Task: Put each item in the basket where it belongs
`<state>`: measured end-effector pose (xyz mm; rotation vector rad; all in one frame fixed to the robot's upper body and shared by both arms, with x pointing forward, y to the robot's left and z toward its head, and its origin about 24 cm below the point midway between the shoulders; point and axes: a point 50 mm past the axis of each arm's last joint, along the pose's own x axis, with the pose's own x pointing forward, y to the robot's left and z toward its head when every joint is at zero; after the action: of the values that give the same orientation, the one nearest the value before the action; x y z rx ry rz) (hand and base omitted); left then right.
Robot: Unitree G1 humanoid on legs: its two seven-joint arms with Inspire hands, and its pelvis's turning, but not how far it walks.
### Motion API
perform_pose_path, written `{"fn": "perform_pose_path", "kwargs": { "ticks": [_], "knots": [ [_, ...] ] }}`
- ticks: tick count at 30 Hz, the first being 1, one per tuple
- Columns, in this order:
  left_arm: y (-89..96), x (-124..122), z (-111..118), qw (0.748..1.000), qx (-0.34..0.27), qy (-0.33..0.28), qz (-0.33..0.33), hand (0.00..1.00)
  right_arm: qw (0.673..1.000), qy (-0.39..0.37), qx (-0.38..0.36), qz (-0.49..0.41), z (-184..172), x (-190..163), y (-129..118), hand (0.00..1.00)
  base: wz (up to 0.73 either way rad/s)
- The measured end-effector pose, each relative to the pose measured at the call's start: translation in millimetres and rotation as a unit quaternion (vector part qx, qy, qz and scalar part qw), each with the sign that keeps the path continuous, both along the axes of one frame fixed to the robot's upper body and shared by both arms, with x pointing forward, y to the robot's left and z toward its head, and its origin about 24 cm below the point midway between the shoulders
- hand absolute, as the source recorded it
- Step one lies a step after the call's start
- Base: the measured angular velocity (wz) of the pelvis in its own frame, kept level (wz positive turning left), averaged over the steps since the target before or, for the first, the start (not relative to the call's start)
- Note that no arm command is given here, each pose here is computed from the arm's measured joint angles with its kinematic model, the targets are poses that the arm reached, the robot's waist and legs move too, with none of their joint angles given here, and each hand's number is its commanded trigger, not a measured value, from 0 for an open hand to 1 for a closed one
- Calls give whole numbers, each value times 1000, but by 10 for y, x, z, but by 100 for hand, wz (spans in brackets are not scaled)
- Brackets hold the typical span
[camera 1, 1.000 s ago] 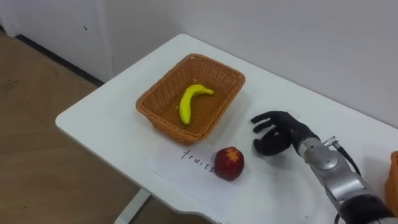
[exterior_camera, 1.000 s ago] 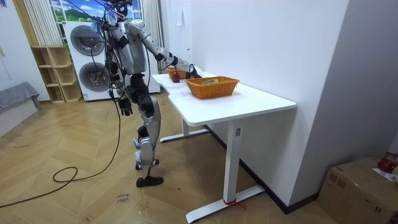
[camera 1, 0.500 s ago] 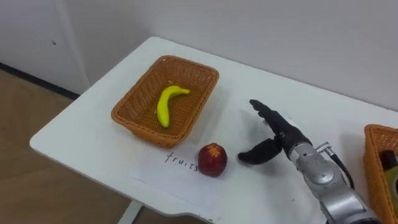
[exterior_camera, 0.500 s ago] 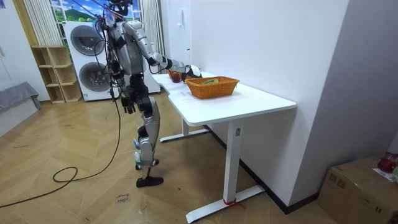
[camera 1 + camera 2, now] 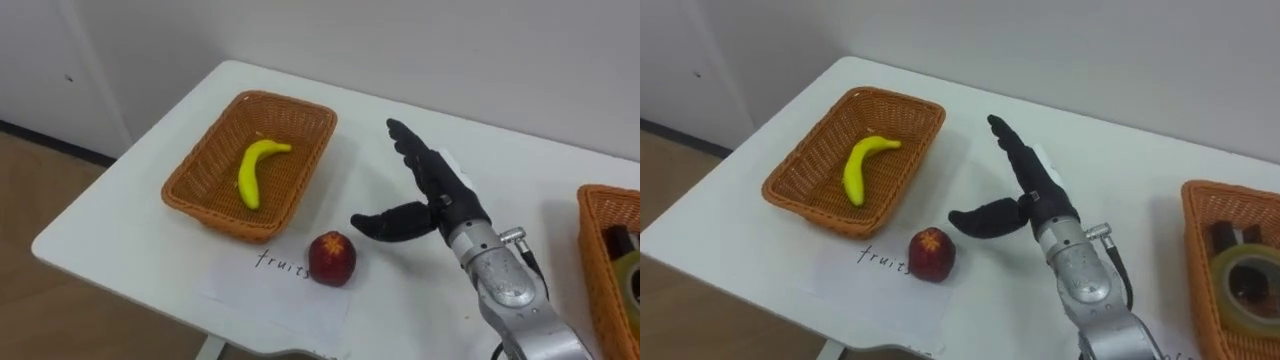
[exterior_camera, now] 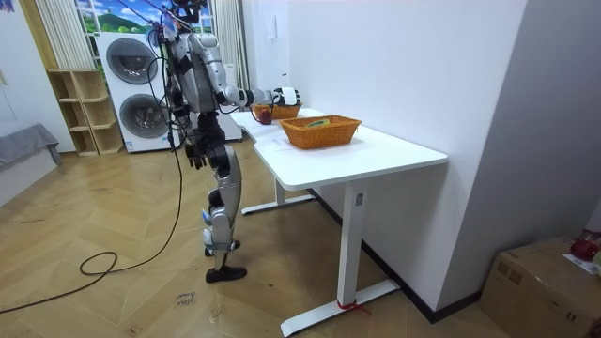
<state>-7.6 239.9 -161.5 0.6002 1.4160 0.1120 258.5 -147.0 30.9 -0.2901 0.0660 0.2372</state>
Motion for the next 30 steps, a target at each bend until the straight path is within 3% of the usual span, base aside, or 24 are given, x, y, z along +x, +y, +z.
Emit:
{"fn": "perform_pose_path", "kwargs": {
  "ticks": [15,30],
  "knots": [
    [-47,130,-25,1000,-11,-19,-7,0,997,-22,59,48,168,-29,182,0,-6],
    [-90,214,-33,999,-25,-31,-12,0,986,36,76,147,-16,-227,388,0,0]
  ]
}}
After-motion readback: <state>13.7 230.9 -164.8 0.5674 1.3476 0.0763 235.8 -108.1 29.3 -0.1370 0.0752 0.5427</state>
